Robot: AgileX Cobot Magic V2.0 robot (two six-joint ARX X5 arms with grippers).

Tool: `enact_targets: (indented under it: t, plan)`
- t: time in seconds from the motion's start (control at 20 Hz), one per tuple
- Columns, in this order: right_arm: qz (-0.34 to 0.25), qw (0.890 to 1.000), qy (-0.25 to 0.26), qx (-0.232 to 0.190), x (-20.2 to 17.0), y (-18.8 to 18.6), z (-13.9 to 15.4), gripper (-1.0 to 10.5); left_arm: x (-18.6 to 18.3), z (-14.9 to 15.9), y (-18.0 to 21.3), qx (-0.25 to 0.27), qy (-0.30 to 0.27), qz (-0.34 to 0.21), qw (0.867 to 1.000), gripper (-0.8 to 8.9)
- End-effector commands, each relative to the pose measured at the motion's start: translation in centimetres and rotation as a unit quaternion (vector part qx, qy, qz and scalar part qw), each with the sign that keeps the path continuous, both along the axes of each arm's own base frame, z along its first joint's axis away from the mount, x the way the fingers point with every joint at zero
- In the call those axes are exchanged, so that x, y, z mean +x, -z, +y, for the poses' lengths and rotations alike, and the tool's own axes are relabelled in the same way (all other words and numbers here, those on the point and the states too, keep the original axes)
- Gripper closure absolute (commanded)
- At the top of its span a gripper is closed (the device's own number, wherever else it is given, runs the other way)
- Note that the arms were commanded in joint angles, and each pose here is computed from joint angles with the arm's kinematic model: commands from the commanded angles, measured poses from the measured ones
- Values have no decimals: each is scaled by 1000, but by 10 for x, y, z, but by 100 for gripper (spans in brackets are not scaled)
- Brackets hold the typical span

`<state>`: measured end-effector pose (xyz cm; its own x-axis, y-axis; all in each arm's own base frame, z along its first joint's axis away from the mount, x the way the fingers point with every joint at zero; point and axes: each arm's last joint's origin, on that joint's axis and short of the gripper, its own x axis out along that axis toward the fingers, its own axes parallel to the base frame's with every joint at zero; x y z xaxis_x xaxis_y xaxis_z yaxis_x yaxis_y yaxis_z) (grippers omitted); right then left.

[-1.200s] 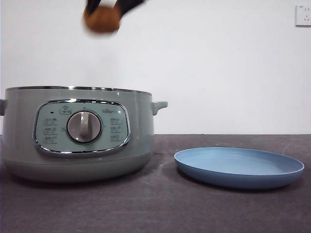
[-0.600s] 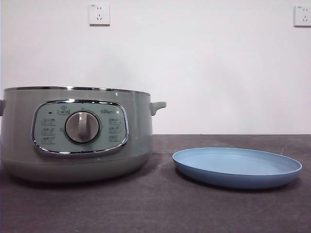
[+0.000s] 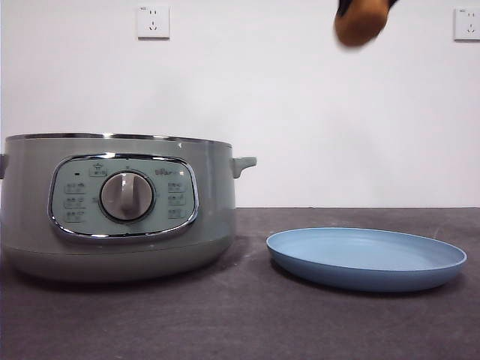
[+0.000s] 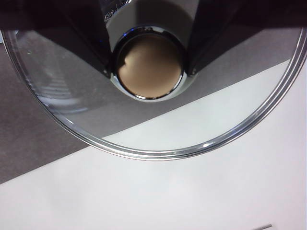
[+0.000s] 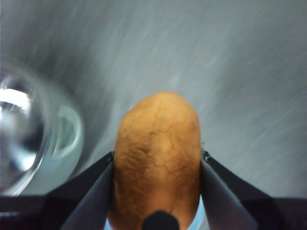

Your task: Take the potato out from the steamer,put the potato on the plate,close the lid

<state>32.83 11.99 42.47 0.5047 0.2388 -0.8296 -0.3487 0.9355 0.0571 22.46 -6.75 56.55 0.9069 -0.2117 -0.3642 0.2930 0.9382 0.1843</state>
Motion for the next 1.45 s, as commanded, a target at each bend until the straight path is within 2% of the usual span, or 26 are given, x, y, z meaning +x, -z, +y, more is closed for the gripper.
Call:
enact_targets:
  t: [0.05,0.15,0.3,0.55,0.75,0.95,1.1,1.15,1.3,1.45]
  plan:
    - [89,996,-16,-21,4,44,12,956,-4,1,2,8,1,15,1000,822]
    - [145,988,-29,-45,4,81,22,956,-2,1,3,8,1,16,1000,822]
    - [186,980,-44,-64,2,136,33,956,2,0,4,10,1,20,1000,822]
    - [191,978,-42,-65,-5,213,37,956,7,-2,7,12,1,27,1000,822]
    - [191,978,-42,-65,-15,250,33,956,8,-2,8,13,1,29,999,822]
    - [198,977,-37,-66,-17,253,32,930,8,-2,8,13,1,29,999,822]
    - [197,977,-38,-66,-17,253,32,622,9,-2,8,13,1,29,999,822]
    - [195,978,-37,-65,-17,251,31,567,8,-2,8,13,1,29,999,822]
    - [167,984,-38,-52,-20,231,30,556,8,-2,8,13,1,31,999,822]
    - [108,993,-40,-25,-33,189,24,568,8,-2,9,13,1,31,999,822]
